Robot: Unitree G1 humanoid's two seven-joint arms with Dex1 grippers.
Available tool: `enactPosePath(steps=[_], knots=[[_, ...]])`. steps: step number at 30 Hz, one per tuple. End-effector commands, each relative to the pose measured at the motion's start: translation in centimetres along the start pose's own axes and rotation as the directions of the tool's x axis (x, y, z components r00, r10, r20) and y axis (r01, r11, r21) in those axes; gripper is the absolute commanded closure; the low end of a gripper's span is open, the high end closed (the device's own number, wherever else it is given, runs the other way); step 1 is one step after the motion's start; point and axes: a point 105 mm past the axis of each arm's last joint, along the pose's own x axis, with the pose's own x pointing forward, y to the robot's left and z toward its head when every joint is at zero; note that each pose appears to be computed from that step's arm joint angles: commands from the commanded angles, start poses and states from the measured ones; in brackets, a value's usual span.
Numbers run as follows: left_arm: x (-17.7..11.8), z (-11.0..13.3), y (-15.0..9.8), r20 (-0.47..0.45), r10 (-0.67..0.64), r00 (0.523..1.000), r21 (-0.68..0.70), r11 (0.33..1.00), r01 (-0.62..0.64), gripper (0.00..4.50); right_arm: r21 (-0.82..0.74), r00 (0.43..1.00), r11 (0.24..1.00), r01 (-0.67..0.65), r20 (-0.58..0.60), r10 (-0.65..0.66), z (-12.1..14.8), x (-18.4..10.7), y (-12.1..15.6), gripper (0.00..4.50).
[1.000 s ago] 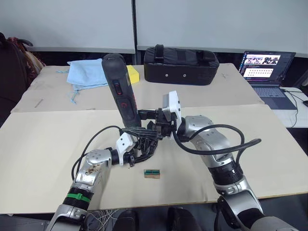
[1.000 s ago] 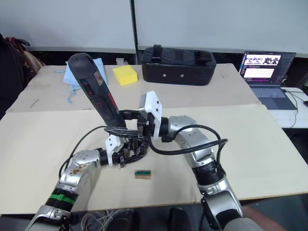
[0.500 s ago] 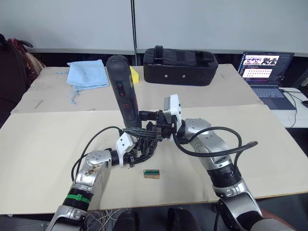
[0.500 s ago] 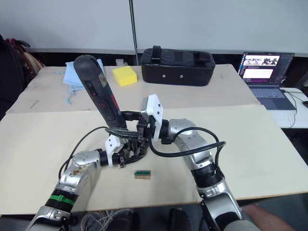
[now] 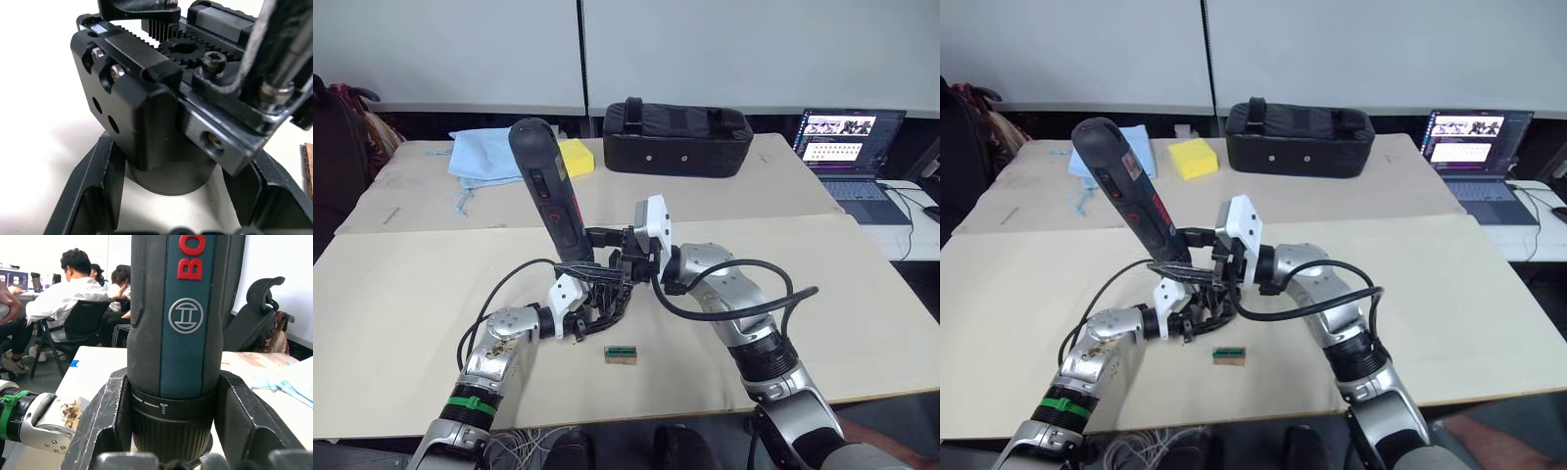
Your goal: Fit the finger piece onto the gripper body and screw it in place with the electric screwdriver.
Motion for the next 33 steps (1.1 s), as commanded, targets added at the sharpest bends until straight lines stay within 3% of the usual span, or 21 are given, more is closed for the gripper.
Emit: enactPosePath(steps=[1,22,26,33], knots=[[0.1,-1.7,-1.1,-0.054,-0.05,0.997,-0.045,0.998,0.047,2.2,0.061,0.987,0.997,0.051,-0.153,-0.041,-4.0,-1.2,-0.3,2.59],[0.1,-1.8,-1.3,-0.058,-0.054,0.997,-0.049,0.997,0.052,2.2,0.052,0.988,0.998,0.044,-0.149,-0.036,-4.5,-1.2,0.3,2.59],[0.1,-1.8,-1.2,-0.058,-0.051,0.997,-0.047,0.998,0.048,2.2,0.04,0.996,0.999,0.029,-0.086,-0.025,-2.9,-1.1,0.2,2.59],[0.1,-1.8,-0.4,-0.047,0.012,0.999,-0.091,0.996,-0.016,2.2,0.013,0.995,1.0,-0.027,0.092,0.025,2.6,-0.9,0.0,2.59]])
